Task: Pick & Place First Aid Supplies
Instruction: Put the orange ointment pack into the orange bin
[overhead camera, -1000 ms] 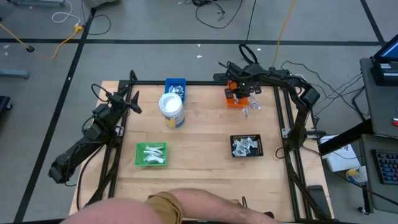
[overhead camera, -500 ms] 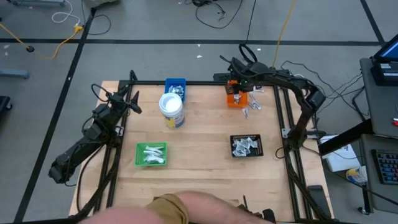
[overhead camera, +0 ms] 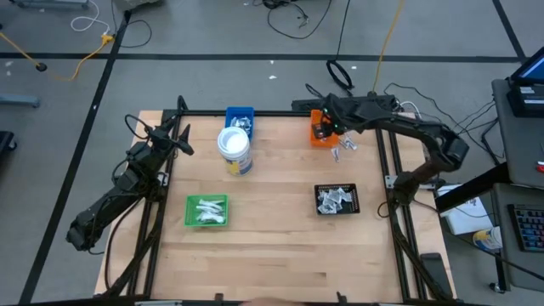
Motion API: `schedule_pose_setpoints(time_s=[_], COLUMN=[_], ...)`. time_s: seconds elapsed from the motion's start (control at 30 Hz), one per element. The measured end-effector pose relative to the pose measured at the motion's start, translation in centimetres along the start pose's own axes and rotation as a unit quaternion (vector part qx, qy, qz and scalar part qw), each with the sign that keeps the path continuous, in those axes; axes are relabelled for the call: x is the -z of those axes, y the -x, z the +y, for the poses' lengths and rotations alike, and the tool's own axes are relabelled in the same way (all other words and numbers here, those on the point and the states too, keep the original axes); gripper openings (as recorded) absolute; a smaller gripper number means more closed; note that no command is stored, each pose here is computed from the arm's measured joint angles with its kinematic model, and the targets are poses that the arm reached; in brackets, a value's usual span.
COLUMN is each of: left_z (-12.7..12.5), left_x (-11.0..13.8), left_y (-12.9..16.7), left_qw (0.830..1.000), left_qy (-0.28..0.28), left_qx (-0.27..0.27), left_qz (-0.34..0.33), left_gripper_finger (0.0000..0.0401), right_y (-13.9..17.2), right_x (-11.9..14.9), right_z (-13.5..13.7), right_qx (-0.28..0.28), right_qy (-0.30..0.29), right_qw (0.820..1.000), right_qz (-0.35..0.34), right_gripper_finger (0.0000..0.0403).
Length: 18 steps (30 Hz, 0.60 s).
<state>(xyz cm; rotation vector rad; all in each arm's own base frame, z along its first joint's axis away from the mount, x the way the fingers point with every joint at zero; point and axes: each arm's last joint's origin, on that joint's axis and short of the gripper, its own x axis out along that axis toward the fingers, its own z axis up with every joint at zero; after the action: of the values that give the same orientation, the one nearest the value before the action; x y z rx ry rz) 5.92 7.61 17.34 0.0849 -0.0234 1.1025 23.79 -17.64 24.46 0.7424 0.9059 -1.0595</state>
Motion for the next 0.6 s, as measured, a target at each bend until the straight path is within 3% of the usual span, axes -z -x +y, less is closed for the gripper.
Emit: schedule_pose_setpoints(time_s=[0.17,0.43,0.6], left_z=[0.0,0.0,0.0], left_x=[0.0,0.0,0.0], left_y=[0.0,0.0,0.0], left_qw=[1.000,1.000,1.000], left_qy=[0.000,0.000,0.000], left_qx=[0.000,0.000,0.000], left_qz=[0.000,0.000,0.000], left_gripper_finger=[0.0273,0.0273,0.0274], right_y=[1.3,1.2,0.4], right_x=[2.3,7.2,10.1], right_z=[-0.1,-0.9,-1.3], right_qx=[0.007,0.005,0.014], right_qy=[-0.002,-0.053,-0.030], right_qw=[1.000,0.999,0.999], right_qz=[-0.021,0.009,0.032], right_gripper_finger=[0.0192,0.0192,0.0192])
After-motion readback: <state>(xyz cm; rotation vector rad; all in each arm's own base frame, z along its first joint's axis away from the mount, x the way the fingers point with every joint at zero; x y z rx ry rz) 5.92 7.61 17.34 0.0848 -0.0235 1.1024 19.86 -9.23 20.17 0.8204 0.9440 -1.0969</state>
